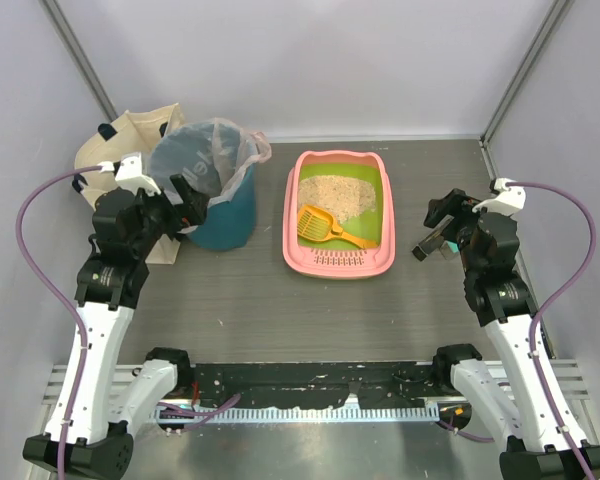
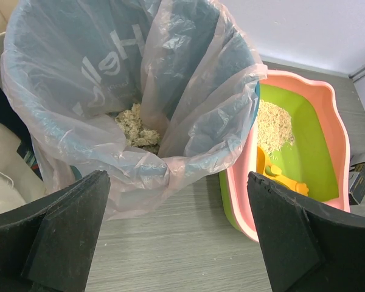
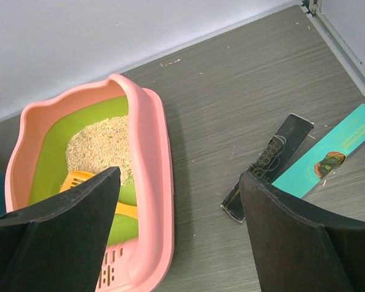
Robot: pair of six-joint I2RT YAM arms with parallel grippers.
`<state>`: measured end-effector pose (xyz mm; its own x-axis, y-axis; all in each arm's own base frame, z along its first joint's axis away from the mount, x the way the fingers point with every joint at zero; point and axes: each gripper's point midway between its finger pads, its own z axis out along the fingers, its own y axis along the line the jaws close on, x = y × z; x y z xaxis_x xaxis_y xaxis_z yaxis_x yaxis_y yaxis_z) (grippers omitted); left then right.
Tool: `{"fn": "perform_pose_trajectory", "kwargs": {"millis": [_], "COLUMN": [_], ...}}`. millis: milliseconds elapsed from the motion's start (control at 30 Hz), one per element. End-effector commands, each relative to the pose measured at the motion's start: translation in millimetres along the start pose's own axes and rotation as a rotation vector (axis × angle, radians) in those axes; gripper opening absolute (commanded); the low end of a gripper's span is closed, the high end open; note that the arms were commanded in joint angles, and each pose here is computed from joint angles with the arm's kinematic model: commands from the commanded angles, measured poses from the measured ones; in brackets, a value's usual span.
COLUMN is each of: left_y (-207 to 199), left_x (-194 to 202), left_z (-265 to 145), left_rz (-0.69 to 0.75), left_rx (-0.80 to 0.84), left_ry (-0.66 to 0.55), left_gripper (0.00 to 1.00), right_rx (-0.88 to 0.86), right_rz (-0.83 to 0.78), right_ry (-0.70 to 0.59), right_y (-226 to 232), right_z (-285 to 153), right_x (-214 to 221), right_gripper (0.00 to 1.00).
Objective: Clean the litter box
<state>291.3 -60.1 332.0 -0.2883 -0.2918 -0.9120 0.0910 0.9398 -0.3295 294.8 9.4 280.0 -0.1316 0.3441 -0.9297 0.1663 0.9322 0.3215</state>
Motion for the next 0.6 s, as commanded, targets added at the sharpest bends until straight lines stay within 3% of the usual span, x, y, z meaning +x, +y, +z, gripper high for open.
{"fn": "perform_pose_trajectory", "kwargs": {"millis": [0,133,300,400,567], "left_y": [-3.0,-2.4,10.8,4.9,2.6], "left_x": [-28.1,-41.2,-92.1,-110.2,-86.0], "left_z": [-9.9,-11.4,-27.6,-37.1,-15.6], "left_rz": [0.019,0.015,-0.010,-0.006,0.026], "left_rx": [-0.005,-0.022,-0.134,-0.109,-0.074], "left_ry": [-0.086,-0.121,-0.326,-0.411,-0.309], "left_gripper": [1.00,1.00,1.00,1.00,1.00], "right_rx": [-0.063,-0.066,-0.054,-0.081,-0.079], "right_rz": [0.016,0.002,-0.023,-0.019,-0.064], "right_ry": [-0.062,-0.044,-0.031,-0.005,0.088], "right_y": [16.4,17.6,18.7,27.2,33.5], "right_z": [-6.3,-5.1,-5.4,-4.8,5.2], "right_x": [-28.6,-26.8,-35.2,-39.0,-36.9], "right_gripper": [0.84,0.84,0.78,0.77,0.71]}}
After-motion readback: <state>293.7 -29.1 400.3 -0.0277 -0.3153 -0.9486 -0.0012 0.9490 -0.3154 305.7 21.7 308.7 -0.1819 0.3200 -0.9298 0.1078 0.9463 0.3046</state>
